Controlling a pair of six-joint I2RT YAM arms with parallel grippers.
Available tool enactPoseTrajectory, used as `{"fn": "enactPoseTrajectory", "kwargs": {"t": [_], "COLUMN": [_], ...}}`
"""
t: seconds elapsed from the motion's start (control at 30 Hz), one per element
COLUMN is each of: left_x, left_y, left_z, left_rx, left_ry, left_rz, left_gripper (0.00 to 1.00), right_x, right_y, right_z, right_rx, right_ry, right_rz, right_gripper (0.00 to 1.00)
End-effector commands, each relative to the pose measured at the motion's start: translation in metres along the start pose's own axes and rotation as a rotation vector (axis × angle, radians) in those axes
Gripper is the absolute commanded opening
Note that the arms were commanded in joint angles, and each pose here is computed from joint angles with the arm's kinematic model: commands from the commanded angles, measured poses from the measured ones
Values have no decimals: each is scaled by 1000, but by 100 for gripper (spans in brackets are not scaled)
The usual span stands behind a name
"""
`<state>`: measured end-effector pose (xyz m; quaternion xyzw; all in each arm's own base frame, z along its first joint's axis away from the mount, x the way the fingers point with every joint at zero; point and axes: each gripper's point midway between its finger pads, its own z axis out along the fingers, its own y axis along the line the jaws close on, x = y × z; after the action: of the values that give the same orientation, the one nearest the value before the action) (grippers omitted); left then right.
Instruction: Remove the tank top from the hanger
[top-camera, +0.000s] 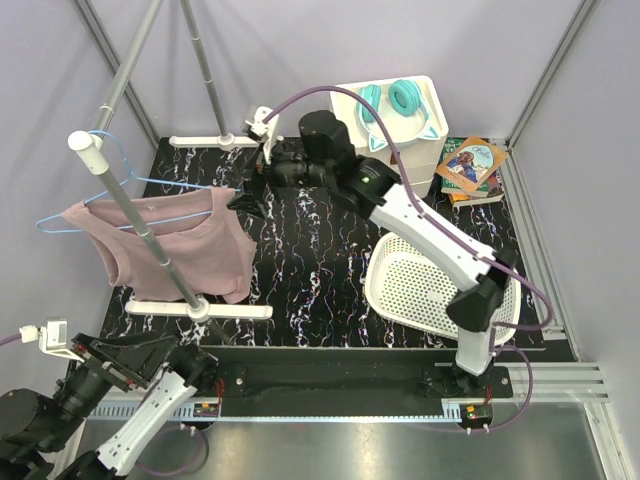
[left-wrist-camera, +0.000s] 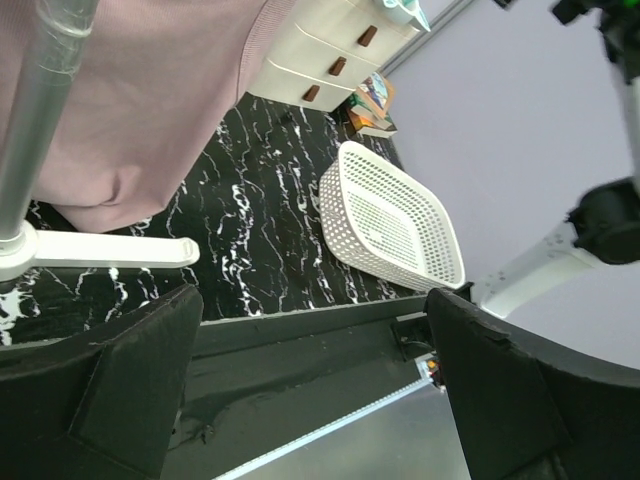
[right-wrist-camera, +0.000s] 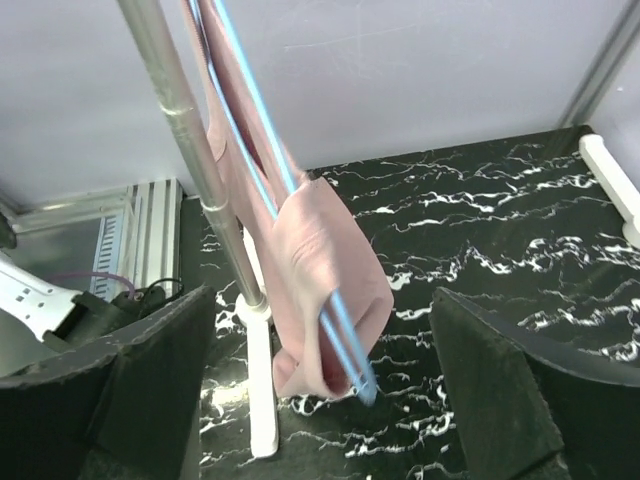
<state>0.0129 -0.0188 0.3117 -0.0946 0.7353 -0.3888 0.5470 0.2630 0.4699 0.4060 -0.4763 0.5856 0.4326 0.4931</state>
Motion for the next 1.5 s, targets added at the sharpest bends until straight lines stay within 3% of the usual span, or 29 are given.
{"fn": "enactPoseTrajectory", "kwargs": {"t": [0.0, 0.2, 0.3, 0.33, 0.43, 0.57, 0.93, 1.13, 1.47], "left_x": [-2, -3, -3, -3, -1, 2, 8, 19, 32], "left_y": [6, 7, 5, 3, 1, -2, -18, -37, -81], "left_z": [-19, -21, -19, -19, -16, -11, 4, 13, 52], "left_rx": [71, 92, 100, 107, 115, 125, 192, 265, 391], "left_ry": [-47, -53, -49, -49, -36, -20, 20, 107, 261], "left_rz": [-65, -86, -85, -84, -81, -73, -60, -14, 0], "left_gripper": [99, 99, 99, 99, 99, 99, 99, 99, 99], "right_x": [-12, 4, 3, 4, 1, -19, -79, -103, -95], "right_y": [9, 29, 29, 30, 29, 31, 20, 11, -27], "right_z": [25, 64, 72, 74, 73, 59, 27, 16, -18], "right_rx": [-104, -165, -147, -142, -122, -96, 56, 140, 426], "right_ry": [-37, 8, 15, 15, 14, -20, -152, -228, -254], "right_rz": [-46, -38, -42, -41, -41, -47, -6, 60, 186], "right_gripper": [89, 68, 52, 38, 14, 1, 0, 0, 0]}}
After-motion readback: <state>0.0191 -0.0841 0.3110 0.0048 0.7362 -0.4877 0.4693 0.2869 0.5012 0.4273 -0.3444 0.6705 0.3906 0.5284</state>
